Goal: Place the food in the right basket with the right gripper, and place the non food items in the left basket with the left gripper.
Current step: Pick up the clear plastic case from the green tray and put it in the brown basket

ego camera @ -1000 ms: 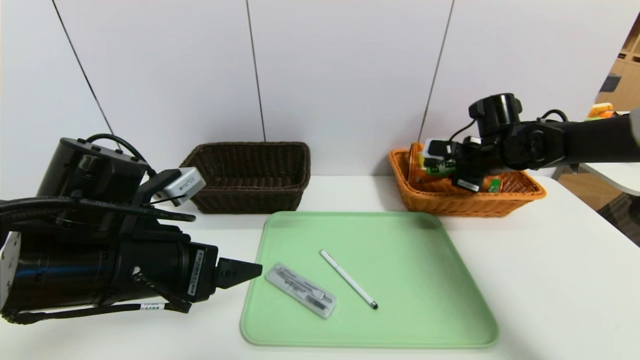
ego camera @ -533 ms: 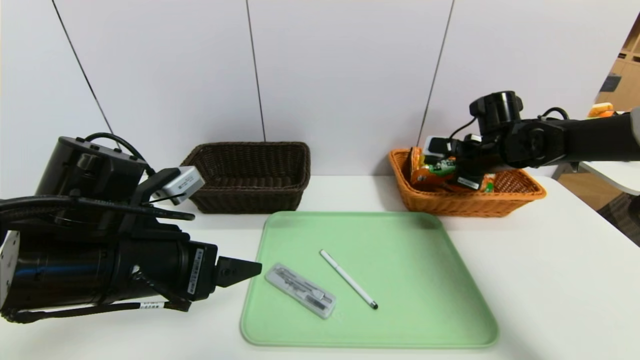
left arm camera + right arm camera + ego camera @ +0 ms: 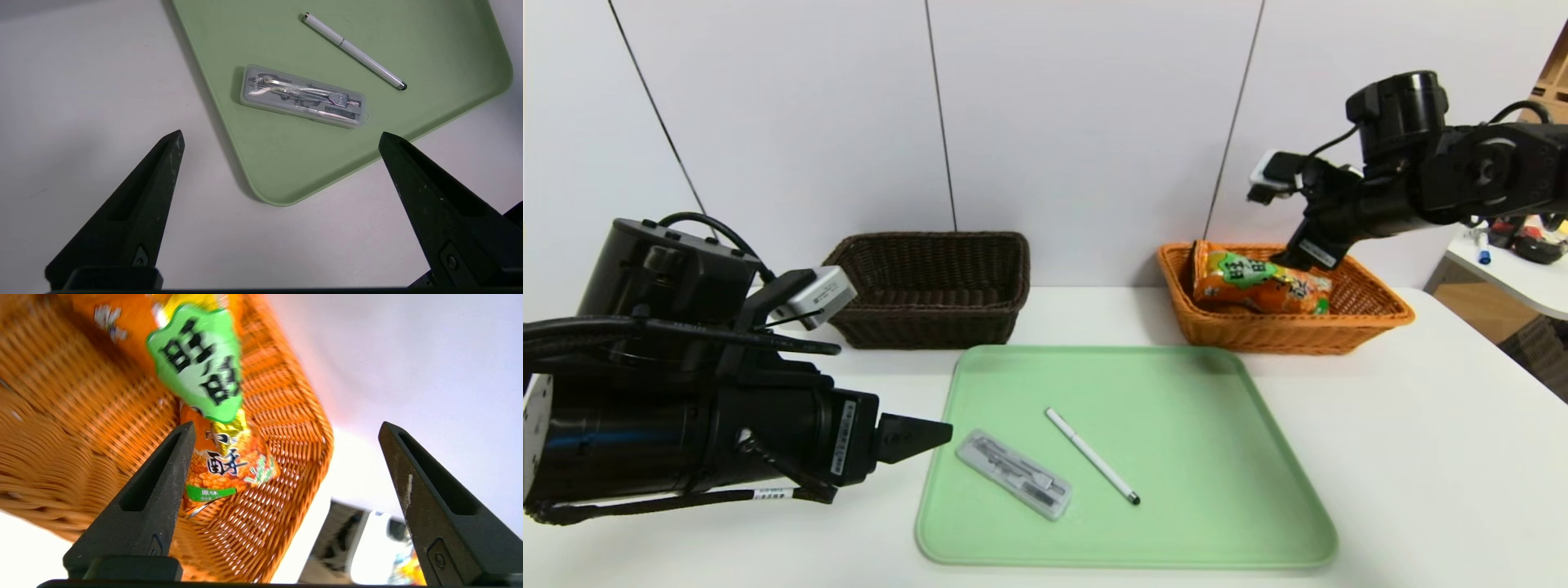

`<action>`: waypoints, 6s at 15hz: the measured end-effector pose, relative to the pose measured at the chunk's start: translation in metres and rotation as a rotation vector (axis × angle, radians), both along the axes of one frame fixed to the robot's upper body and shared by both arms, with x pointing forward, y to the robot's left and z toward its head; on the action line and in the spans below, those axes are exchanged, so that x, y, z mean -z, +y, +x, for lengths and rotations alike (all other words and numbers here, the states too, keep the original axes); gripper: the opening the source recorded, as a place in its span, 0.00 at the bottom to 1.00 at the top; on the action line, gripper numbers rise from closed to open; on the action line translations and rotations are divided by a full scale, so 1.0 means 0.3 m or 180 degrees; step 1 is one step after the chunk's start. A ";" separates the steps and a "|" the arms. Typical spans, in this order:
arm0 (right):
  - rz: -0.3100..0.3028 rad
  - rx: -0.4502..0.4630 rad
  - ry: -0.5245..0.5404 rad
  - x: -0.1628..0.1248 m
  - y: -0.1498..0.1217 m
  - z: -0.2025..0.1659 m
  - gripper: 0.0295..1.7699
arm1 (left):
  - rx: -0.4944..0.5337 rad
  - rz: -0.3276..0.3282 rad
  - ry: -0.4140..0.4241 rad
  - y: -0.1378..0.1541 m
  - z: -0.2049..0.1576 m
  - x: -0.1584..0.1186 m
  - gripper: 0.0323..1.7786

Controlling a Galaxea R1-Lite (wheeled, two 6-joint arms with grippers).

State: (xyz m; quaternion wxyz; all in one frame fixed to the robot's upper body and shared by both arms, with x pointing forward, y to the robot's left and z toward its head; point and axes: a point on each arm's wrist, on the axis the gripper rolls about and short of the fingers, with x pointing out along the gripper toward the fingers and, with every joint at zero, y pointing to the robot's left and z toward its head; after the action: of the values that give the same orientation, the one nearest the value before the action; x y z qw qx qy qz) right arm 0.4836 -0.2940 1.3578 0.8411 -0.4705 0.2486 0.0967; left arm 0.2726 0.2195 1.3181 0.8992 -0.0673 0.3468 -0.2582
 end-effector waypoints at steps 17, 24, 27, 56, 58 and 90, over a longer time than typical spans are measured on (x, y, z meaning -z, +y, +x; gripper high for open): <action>0.2436 0.0719 0.0538 -0.064 0.003 -0.507 0.96 | -0.0024 -0.0136 -0.0060 0.001 0.001 -0.014 0.95; 0.2542 0.0232 0.1037 0.027 0.070 -0.707 0.96 | 0.0024 -0.0181 -0.0072 0.004 -0.011 -0.022 0.95; 0.2520 0.0129 0.1092 0.040 0.080 -0.743 0.96 | 0.0112 -0.0232 -0.0041 0.003 -0.014 -0.022 0.95; 0.2584 0.0053 0.1064 0.099 0.118 -0.709 0.96 | 0.0216 0.0250 0.0569 -0.406 0.211 0.039 0.95; 0.2589 0.0078 0.1084 0.105 0.118 -0.710 0.96 | 0.0040 0.0343 0.0699 -0.418 0.202 0.035 0.95; 0.2698 0.0185 0.1152 0.188 0.129 -0.680 0.96 | -0.2093 0.0693 0.1794 -0.585 0.213 0.084 0.95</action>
State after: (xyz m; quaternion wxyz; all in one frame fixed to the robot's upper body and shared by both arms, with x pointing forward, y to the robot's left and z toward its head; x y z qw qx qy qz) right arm 0.2795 -0.2554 1.3015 0.9047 -0.0535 0.3431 0.2468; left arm 0.3366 0.0441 1.2928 0.8057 -0.1467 0.5637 0.1078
